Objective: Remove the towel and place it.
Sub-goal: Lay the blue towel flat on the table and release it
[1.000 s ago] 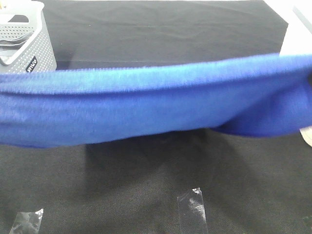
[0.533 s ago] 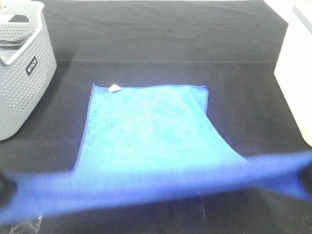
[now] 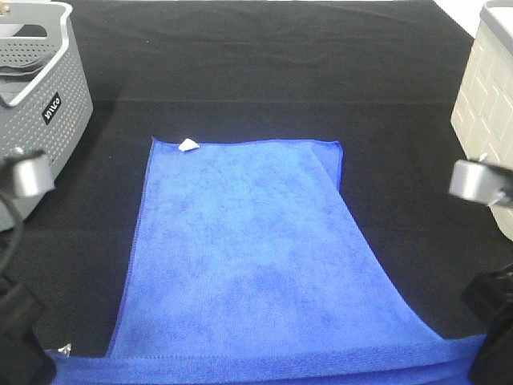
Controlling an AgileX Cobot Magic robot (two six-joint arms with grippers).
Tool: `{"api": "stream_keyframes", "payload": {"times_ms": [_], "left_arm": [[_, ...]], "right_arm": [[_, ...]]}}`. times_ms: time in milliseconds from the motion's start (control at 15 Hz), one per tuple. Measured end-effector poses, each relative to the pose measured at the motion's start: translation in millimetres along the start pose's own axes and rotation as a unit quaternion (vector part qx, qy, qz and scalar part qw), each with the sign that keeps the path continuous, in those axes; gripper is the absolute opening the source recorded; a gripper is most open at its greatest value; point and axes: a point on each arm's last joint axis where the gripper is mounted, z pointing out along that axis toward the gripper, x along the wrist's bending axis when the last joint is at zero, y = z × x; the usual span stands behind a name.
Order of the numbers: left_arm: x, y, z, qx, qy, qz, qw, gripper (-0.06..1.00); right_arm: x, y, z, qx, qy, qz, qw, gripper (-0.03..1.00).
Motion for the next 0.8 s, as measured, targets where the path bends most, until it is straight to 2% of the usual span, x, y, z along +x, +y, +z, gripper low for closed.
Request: {"api": "stream_keyframes", "payload": {"times_ms": [133, 333, 800], "left_arm": [[7, 10, 16, 0.035, 0.006, -0.014, 0.999, 0.00], [11, 19, 33, 0.062, 0.016, -0.019, 0.998, 0.00], [11, 28, 73, 0.124, 0.029, 0.014, 0.992, 0.00]], "right_arm": [[-6, 13, 16, 0.036, -0.005, 0.001, 0.999, 0.00], [-13, 25, 34, 0.077, -0.008, -0.003, 0.997, 0.00], [-26, 35, 62, 0.151, -0.008, -0.012, 0.988, 0.00]]}}
